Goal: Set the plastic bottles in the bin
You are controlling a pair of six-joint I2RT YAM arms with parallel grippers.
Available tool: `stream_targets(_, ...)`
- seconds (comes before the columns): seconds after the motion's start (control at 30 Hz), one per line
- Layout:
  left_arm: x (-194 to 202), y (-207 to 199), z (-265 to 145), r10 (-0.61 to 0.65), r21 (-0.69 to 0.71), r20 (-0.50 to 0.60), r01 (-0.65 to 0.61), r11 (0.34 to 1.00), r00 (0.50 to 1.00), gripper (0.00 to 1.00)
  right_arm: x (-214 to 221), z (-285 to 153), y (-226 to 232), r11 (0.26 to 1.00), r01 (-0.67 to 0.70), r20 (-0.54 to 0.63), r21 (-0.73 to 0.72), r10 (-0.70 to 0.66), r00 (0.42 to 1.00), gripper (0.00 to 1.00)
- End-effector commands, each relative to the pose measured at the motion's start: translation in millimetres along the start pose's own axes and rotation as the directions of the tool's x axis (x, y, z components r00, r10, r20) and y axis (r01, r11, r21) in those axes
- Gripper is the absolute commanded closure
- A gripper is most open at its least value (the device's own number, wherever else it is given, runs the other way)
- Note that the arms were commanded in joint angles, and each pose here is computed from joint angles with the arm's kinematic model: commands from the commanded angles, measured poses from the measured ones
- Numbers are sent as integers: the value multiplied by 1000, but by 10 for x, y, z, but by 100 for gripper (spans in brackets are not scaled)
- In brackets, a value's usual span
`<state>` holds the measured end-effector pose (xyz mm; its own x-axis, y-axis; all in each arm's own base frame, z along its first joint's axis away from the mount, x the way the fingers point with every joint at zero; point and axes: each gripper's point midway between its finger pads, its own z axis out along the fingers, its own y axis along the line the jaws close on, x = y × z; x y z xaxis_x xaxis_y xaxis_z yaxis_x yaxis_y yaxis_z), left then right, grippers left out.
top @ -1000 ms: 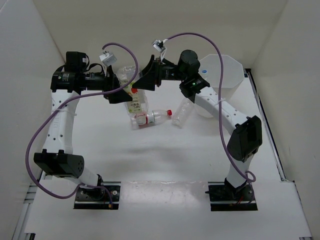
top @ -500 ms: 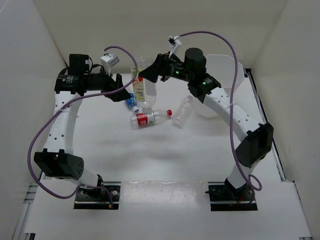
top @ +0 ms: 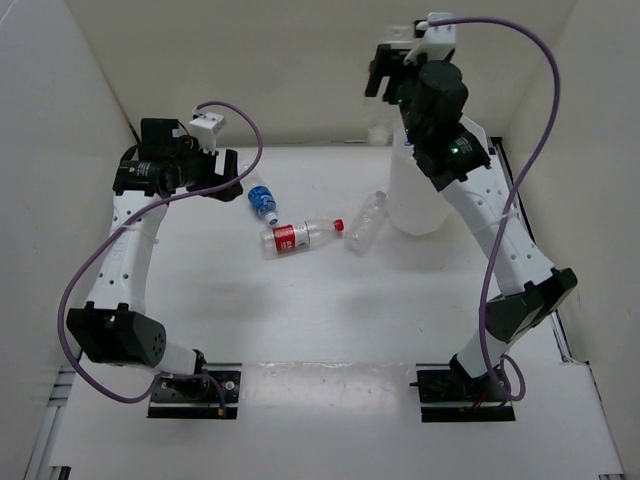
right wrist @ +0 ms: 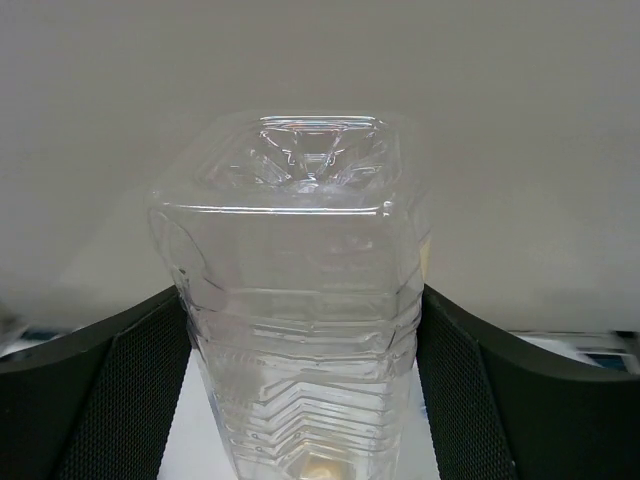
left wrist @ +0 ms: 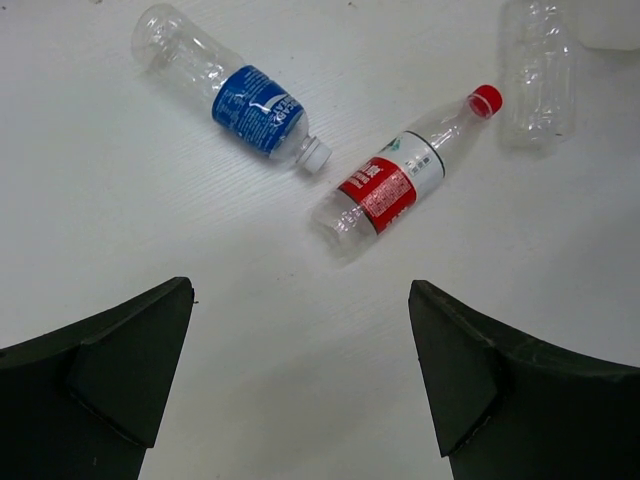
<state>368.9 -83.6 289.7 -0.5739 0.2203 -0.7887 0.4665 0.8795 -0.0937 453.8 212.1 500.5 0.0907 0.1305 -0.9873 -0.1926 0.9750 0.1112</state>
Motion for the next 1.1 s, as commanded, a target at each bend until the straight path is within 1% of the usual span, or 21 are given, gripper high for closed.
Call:
stream_targets(0.0, -18, 7, -135, 11, -57, 31, -9, 998, 999, 0, -415, -124, -1101, 925, 81, 68, 372, -114, 991, 100)
stream_targets(0.03, -33, -17, -157, 30, -63, 35, -28, 998, 999, 0, -387, -140, -1225, 916, 69, 65, 395, -103, 993, 100)
stream_targets(0.07, 4, -8, -132, 48, -82, 18, -46, 996, 999, 0, -223, -117, -1314, 917, 60, 40, 395, -83, 996, 100)
stream_targets(0.13, 47, 2, -103, 76, -106, -4, -76, 991, 997, 0, -176, -171, -1572, 906, 48, 35, 421, -69, 997, 100)
stream_targets(0.17, 105, 46, -82, 77, -141, -27, -80, 987, 997, 0, 17, -137, -1643, 904, 62, -5, 424, -67, 998, 100)
stream_targets(0.3, 197, 3, -14, 135, -163, -75, -146, 976, 988, 0, 508, -108, -1844, 884, 127, -124, 449, -79, 989, 100)
stream_targets(0.33, 238, 19, 0, 132, -169, -88, -145, 975, 987, 0, 607, -150, -1934, 869, 150, -162, 471, -81, 983, 93)
stream_targets(0.37, 237, -5, 7, 140, -170, -90, -154, 973, 986, 0, 749, -139, -1949, 867, 171, -203, 469, -83, 976, 83)
stream_targets(0.4, 236, -2, 7, 149, -169, -92, -163, 972, 985, 0, 847, -132, -1955, 865, 178, -229, 468, -76, 970, 77)
stream_targets(0.43, 268, -19, 27, 162, -166, -104, -178, 970, 981, 0, 895, -152, -1956, 865, 175, -244, 470, -63, 968, 75)
stream_targets(0.47, 249, -27, -8, 165, -169, -94, -179, 969, 982, 0, 995, -184, -1964, 864, 184, -275, 470, -54, 960, 61)
stream_targets(0.5, 279, -53, 15, 179, -158, -104, -194, 968, 978, 0, 1083, -199, -1966, 863, 175, -288, 474, -35, 957, 41)
stream_targets(0.57, 289, -64, 39, 196, -159, -108, -212, 964, 975, 0, 1077, -247, -1944, 870, 164, -289, 465, -25, 957, 12)
stream_targets(0.63, 323, -92, 64, 237, -157, -128, -255, 954, 963, 0, 1070, -261, -1903, 882, 150, -290, 447, -16, 957, 4)
stream_targets(0.67, 354, -114, 84, 255, -152, -140, -275, 949, 957, 0, 1033, -271, -1879, 888, 142, -283, 436, -15, 959, 1)
stream_targets(0.7, 374, -112, 122, 271, -158, -160, -296, 942, 949, 0, 1057, -273, -1859, 894, 143, -293, 424, -15, 956, 1)
stream_targets(0.77, 444, -221, 249, 342, -121, -201, -370, 921, 918, 0, 918, -294, -1778, 914, 117, -265, 388, -11, 964, 1)
stream_targets(0.93, 423, -571, 633, 499, 4, -208, -510, 860, 841, 0, 635, -384, -1700, 930, 85, -213, 358, -7, 977, 1)
stream_targets(0.97, 427, -723, 728, 558, 55, -200, -560, 827, 805, 0, 597, -405, -1656, 933, 80, -204, 350, -8, 979, 1)
stream_targets(1.03, 440, -882, 1007, 613, 112, -211, -604, 789, 762, 0, 532, -473, -1571, 946, 68, -192, 317, -6, 981, 1)
stream_targets(1.07, 368, -1051, 1088, 656, 140, -185, -641, 755, 732, 0, 519, -505, -1571, 946, 67, -189, 317, -6, 982, 1)
